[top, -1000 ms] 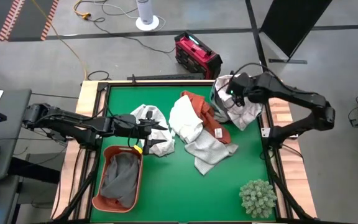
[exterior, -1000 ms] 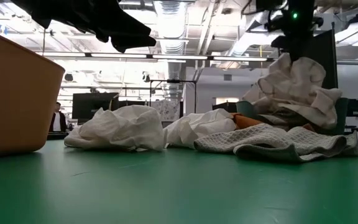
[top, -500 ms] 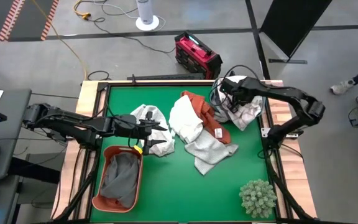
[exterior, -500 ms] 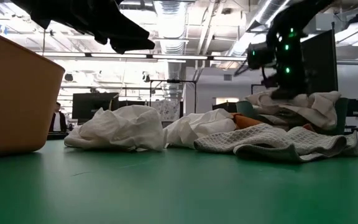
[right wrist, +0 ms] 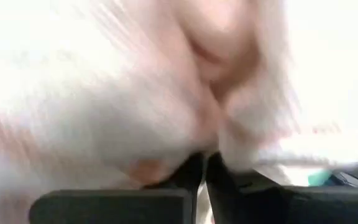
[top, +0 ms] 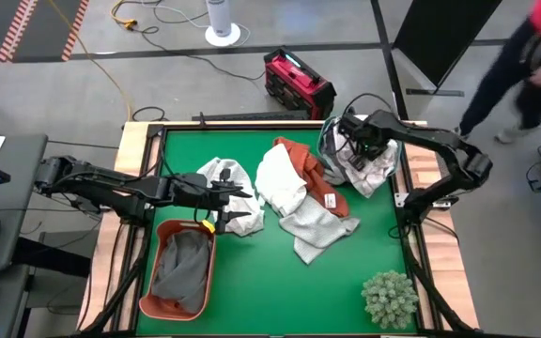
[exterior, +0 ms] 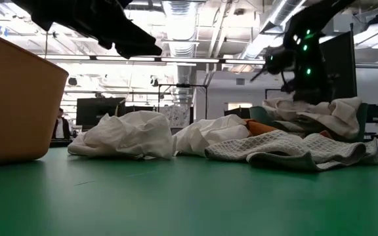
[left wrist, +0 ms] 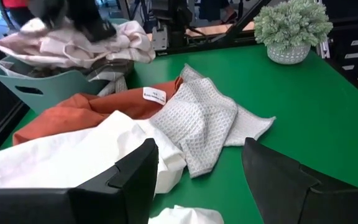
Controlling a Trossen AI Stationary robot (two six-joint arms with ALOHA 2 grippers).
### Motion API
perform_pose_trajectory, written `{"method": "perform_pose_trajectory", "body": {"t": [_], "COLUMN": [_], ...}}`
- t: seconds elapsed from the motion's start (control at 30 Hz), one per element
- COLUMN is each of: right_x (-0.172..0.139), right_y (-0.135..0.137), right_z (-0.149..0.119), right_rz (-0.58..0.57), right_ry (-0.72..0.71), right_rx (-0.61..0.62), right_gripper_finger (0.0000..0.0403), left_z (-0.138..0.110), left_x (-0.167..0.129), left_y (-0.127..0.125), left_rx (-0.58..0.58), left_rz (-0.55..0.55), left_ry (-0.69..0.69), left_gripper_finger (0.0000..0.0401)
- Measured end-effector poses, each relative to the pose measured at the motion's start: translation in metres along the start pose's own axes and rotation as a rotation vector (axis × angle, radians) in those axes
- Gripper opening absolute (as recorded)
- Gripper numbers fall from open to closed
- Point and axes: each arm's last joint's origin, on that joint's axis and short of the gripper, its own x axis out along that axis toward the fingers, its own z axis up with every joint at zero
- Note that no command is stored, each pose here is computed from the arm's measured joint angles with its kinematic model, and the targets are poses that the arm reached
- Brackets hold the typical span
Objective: Sort towels by color in basket
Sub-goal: Put the white patterned towel into the green bin, then remove the gray patterned towel from the green bin
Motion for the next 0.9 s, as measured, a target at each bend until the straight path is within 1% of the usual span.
{"method": "perform_pose_trajectory", "body": {"t": [0.13, 0.23, 0.3, 0.4, 0.53, 0.63, 0.73, 0.9], "right_x": [-0.031, -0.054, -0.069, -0.09, -0.117, -0.129, -0.131, -0.127], "right_y": [-0.017, -0.025, -0.025, -0.021, -0.019, -0.015, -0.01, -0.012], "right_z": [-0.01, -0.016, -0.021, -0.03, -0.043, -0.049, -0.054, -0.06], "right_rz": [0.012, 0.037, 0.07, 0.093, 0.075, 0.092, 0.087, 0.072], "right_ry": [-0.077, -0.174, -0.248, -0.332, -0.453, -0.506, -0.502, -0.437], "right_rx": [-0.008, -0.014, -0.021, -0.078, -0.091, -0.128, -0.193, -0.2], "right_gripper_finger": [0.0052, 0.0052, 0.0053, 0.0059, 0.0076, 0.0095, 0.0124, 0.0197], "left_z": [0.0, 0.0, 0.0, 0.0, 0.0, 0.0, 0.0, -0.003], "left_x": [0.0, 0.0, 0.0, 0.0, 0.0, 0.0, 0.0, 0.0], "left_y": [0.0, 0.0, 0.0, 0.0, 0.0, 0.0, 0.0, 0.0], "left_rx": [0.001, 0.001, 0.0, 0.0, 0.001, 0.001, 0.001, 0.002], "left_rz": [0.0, 0.001, 0.001, 0.001, 0.001, 0.001, 0.001, -0.003], "left_ry": [0.001, -0.004, -0.004, -0.003, 0.002, 0.002, 0.002, 0.034], "left_gripper_finger": [0.0222, 0.0222, 0.0222, 0.0222, 0.0222, 0.0222, 0.0222, 0.0222]}}
